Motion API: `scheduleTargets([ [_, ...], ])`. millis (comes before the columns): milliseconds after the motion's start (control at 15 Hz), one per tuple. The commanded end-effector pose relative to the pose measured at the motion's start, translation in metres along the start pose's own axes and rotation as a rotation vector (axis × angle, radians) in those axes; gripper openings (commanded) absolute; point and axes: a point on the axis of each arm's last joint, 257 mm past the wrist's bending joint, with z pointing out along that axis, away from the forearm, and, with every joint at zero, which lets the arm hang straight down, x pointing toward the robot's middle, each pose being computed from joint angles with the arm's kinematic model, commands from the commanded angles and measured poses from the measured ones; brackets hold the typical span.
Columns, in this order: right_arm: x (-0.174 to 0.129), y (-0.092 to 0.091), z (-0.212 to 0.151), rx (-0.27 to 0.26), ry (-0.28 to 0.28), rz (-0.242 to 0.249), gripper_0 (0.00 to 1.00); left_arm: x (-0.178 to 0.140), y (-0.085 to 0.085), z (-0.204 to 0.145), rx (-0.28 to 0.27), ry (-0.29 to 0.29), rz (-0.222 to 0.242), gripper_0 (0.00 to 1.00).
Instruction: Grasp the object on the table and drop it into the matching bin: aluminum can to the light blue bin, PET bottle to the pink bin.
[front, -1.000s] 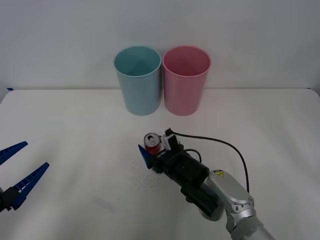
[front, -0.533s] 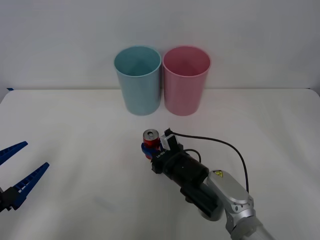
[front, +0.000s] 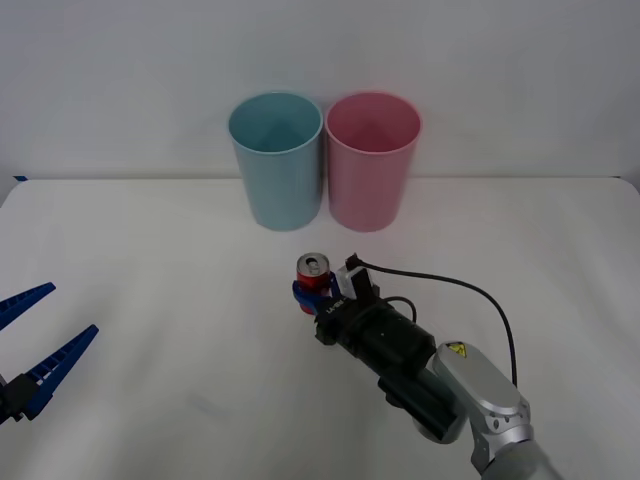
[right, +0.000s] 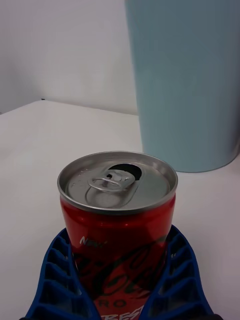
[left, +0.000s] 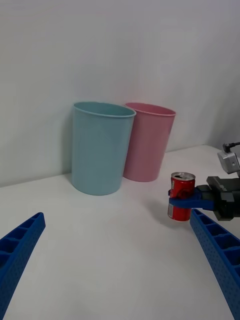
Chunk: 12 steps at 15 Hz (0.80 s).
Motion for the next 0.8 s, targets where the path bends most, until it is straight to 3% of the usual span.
scheduleTargets([
  [67,-0.01,-0.008,-0.016,0.002,-0.019,-0.013,0.0,0.0,0.0,0.0,0.0,0.0,0.0,1.0],
  [333,-0.035,-0.016,-0.046,-0.006,-0.064,-0.01,0.0,0.0,0.0,0.0,0.0,0.0,0.0,1.0],
  [800,-0.107,0.002,-0.073,-0.093,-0.168,0.094,0.0,0.0,0.0,0.0,0.0,0.0,0.0,1.0],
])
